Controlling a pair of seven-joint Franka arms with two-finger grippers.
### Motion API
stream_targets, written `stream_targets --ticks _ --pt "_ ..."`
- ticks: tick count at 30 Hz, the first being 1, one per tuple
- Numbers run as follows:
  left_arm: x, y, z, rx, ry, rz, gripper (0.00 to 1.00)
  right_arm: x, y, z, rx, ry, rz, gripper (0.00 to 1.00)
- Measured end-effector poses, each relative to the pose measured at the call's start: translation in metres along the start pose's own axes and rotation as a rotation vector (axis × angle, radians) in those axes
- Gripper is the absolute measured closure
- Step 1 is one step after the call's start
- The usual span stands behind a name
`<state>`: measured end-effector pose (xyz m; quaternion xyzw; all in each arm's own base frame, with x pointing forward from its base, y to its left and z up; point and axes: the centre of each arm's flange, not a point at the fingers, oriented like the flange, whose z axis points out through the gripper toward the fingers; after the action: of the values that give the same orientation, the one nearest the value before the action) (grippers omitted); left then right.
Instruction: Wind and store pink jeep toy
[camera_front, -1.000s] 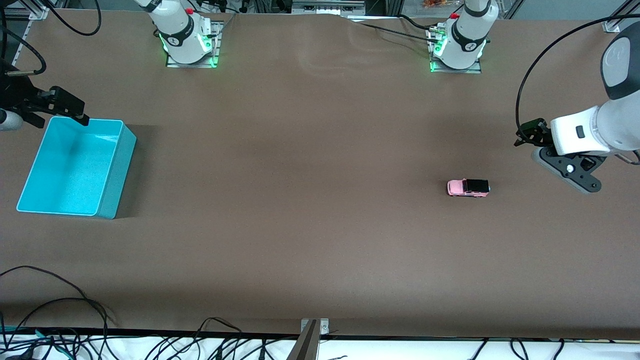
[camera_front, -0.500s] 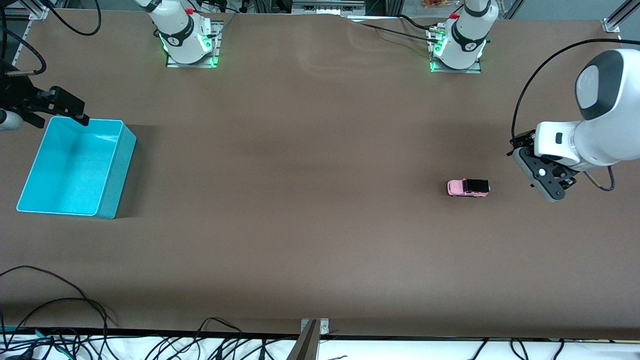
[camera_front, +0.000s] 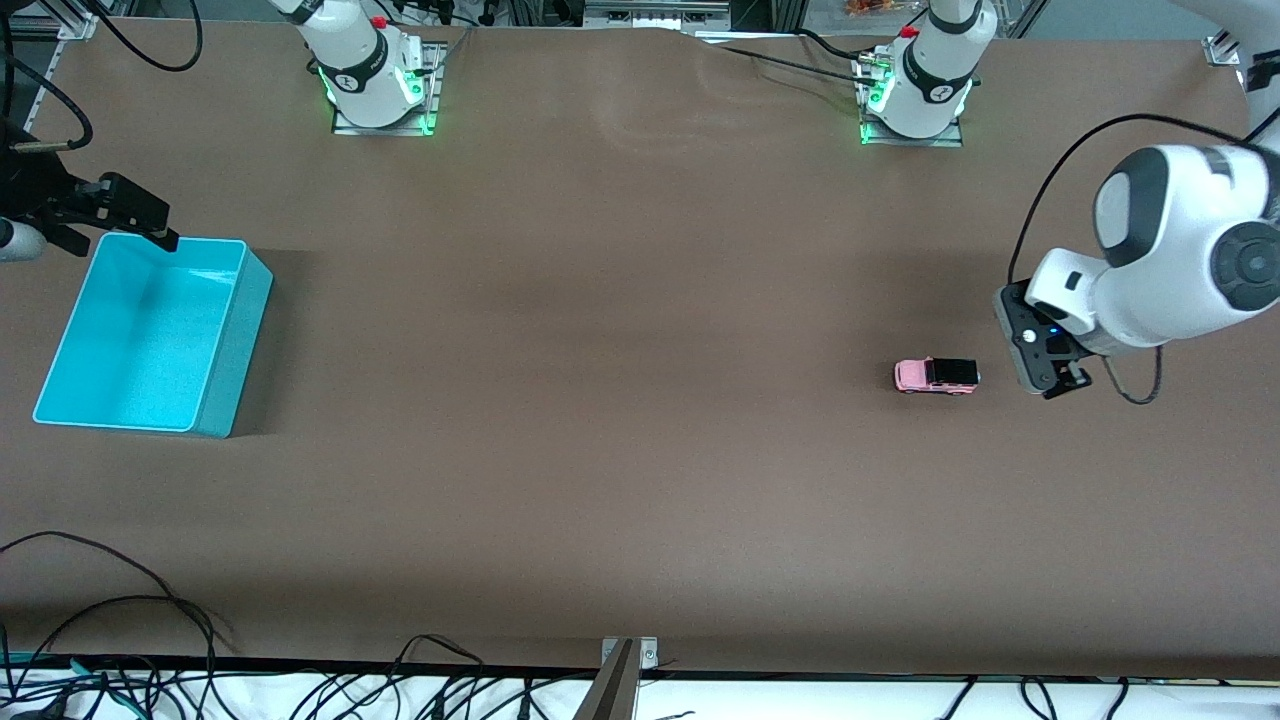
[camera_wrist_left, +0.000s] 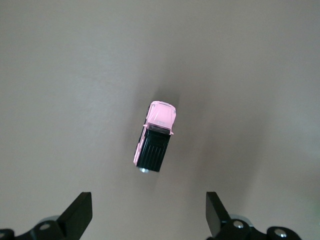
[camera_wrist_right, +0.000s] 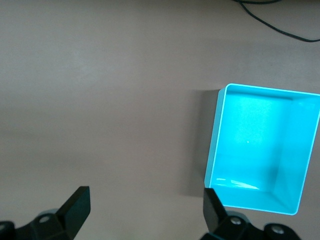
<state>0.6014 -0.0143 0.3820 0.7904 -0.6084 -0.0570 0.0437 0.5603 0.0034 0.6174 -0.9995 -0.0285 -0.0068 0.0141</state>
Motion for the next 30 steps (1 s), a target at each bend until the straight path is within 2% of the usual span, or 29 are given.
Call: stream_targets --ticks 8,20,30 --pt "-0.002 0.008 0.074 0.023 0.003 0.090 0.00 0.000 0.000 0.000 0.000 0.000 0.000 0.00" --pt "0.004 -0.001 0.157 0.031 -0.005 0.228 0.00 0.000 0.000 0.000 0.000 0.000 0.000 0.00" --pt "0.005 -0.005 0.180 0.037 -0.019 0.250 0.00 0.000 0.000 0.000 0.000 0.000 0.000 0.00"
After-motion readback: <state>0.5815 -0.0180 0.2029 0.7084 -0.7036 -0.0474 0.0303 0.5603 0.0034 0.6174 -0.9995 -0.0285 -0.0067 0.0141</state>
